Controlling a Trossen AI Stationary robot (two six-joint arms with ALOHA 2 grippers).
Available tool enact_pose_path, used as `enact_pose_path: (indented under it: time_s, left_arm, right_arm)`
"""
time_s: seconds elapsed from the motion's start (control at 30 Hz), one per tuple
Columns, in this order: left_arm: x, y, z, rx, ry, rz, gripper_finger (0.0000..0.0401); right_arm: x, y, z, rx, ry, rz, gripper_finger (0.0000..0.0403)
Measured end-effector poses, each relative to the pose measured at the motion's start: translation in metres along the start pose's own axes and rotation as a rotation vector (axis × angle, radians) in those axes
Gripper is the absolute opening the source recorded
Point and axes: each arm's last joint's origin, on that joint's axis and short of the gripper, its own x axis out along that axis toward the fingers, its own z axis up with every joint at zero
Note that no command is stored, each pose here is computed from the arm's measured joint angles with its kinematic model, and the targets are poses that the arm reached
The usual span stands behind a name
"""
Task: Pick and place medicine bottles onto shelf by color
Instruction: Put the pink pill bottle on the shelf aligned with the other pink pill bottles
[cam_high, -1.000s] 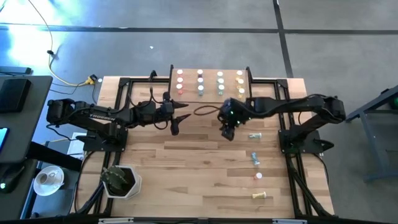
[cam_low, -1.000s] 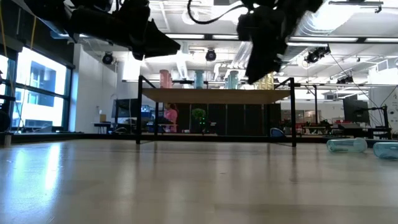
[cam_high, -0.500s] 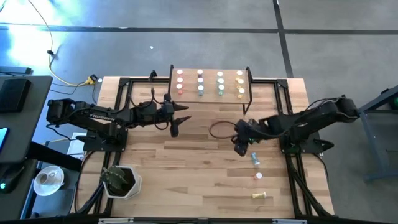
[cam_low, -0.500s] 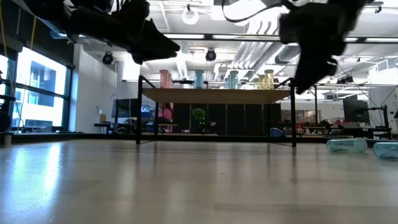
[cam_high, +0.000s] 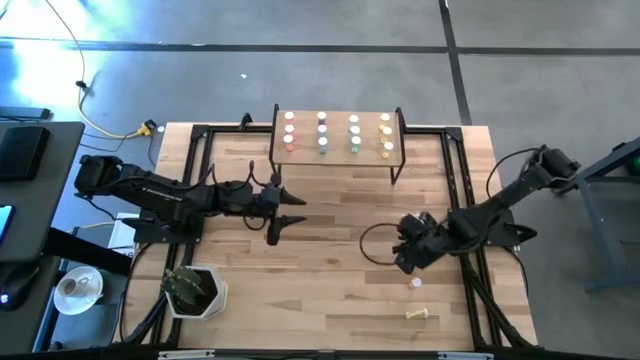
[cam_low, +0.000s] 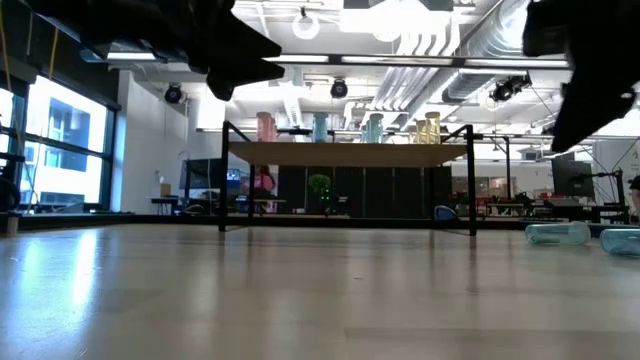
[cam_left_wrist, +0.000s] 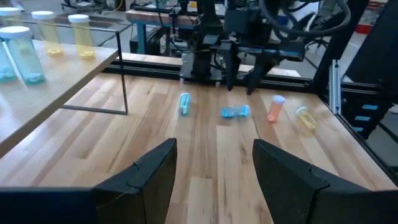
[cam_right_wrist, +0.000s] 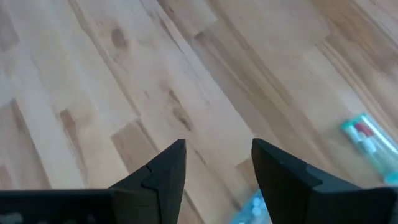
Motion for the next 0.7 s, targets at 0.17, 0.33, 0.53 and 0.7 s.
enact_pose_path:
  time_s: [0.17, 0.33, 0.53, 0.7]
  left_arm:
    - [-0.001, -0.006, 0.0, 0.006, -0.003, 0.012, 0.02]
    - [-0.001, -0.009, -0.001, 0.01, -0.003, 0.015, 0.02]
    - [-0.001, -0.01, -0.001, 0.01, -0.003, 0.01, 0.02]
    - [-0.001, -0.01, -0.001, -0.003, -0.005, 0.026, 0.02]
  right_arm:
    - [-0.012, 0.004, -0.019, 0.004, -0.023, -0.003, 0.0174]
    - [-0.024, -0.001, -0.04, 0.014, 0.013, -0.046, 0.0174]
    - [-0.036, 0.002, -0.062, -0.056, 0.068, 0.001, 0.0174]
    - [-0.044, 0.002, -0.077, -0.125, 0.112, 0.023, 0.0174]
